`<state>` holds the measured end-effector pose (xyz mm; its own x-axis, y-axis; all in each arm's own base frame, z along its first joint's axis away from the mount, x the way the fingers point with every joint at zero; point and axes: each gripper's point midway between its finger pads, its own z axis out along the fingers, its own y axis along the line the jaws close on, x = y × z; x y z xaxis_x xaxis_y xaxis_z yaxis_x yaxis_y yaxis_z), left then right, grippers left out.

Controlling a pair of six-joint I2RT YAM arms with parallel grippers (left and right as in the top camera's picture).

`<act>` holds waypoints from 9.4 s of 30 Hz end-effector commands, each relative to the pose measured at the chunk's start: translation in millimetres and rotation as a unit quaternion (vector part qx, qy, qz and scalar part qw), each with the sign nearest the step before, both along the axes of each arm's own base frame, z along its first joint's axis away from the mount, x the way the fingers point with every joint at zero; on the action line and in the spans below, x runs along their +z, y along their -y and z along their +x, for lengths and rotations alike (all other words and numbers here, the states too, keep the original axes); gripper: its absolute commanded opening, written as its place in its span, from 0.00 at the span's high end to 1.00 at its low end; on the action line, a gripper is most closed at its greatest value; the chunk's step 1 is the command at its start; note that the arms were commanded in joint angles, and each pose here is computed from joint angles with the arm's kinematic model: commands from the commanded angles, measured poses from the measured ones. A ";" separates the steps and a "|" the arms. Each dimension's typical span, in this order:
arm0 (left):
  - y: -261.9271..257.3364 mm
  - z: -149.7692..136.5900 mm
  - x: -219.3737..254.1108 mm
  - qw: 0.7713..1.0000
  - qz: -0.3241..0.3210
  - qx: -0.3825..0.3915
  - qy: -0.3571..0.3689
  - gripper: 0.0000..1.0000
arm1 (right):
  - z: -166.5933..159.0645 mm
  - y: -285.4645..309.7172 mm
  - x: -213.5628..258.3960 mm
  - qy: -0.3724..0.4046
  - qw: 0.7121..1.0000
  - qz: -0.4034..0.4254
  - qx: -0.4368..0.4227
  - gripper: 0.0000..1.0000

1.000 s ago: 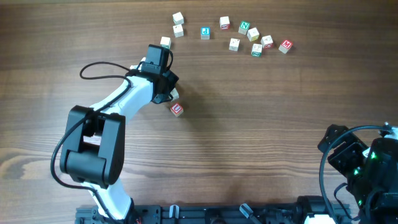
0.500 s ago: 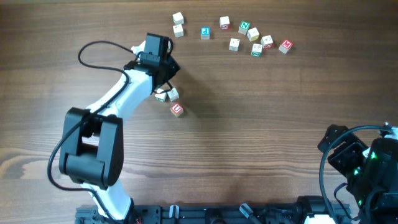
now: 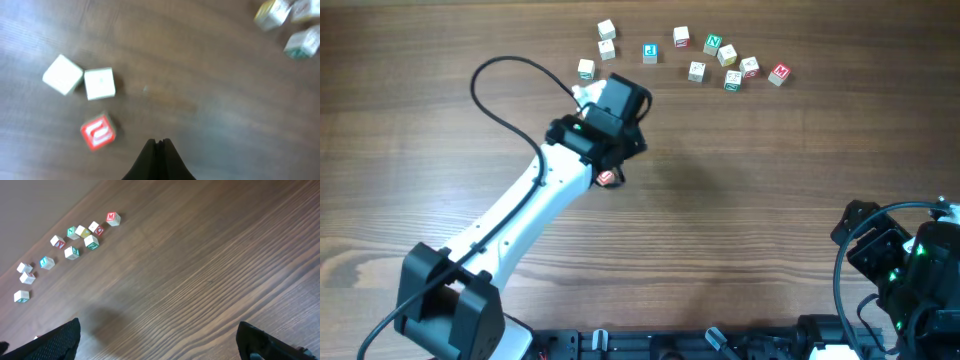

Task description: Form a circle

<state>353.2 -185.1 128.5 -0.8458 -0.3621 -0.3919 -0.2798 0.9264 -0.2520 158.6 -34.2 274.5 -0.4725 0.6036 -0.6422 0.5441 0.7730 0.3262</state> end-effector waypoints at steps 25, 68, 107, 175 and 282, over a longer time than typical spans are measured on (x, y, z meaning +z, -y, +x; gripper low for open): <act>62.5 -65.7 -16.3 0.993 0.035 -0.103 -0.036 0.27 | -0.8 0.7 1.3 0.004 1.000 0.000 -0.004 0.00; 0.9 -58.1 -69.9 0.977 0.152 0.147 -0.041 0.10 | -1.3 0.7 0.8 0.003 1.000 0.000 -0.004 0.00; -31.6 -38.0 -130.9 0.964 0.083 0.239 -0.087 0.44 | -1.5 0.7 0.6 0.002 1.000 0.000 -0.004 0.00; -49.3 -51.7 -119.8 0.974 0.180 0.025 -0.133 0.60 | -1.5 0.6 0.6 0.002 1.000 0.000 -0.003 0.00; -60.1 -30.6 -111.4 0.978 0.156 -0.057 -0.129 0.64 | -1.9 0.6 0.2 0.001 1.000 0.000 -0.003 0.00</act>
<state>325.6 -125.5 14.7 -0.9570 -0.1683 -0.2363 -0.1982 0.9741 0.1086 157.9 -34.2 273.9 -0.4749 0.6036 -0.6404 0.5453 0.7730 0.3242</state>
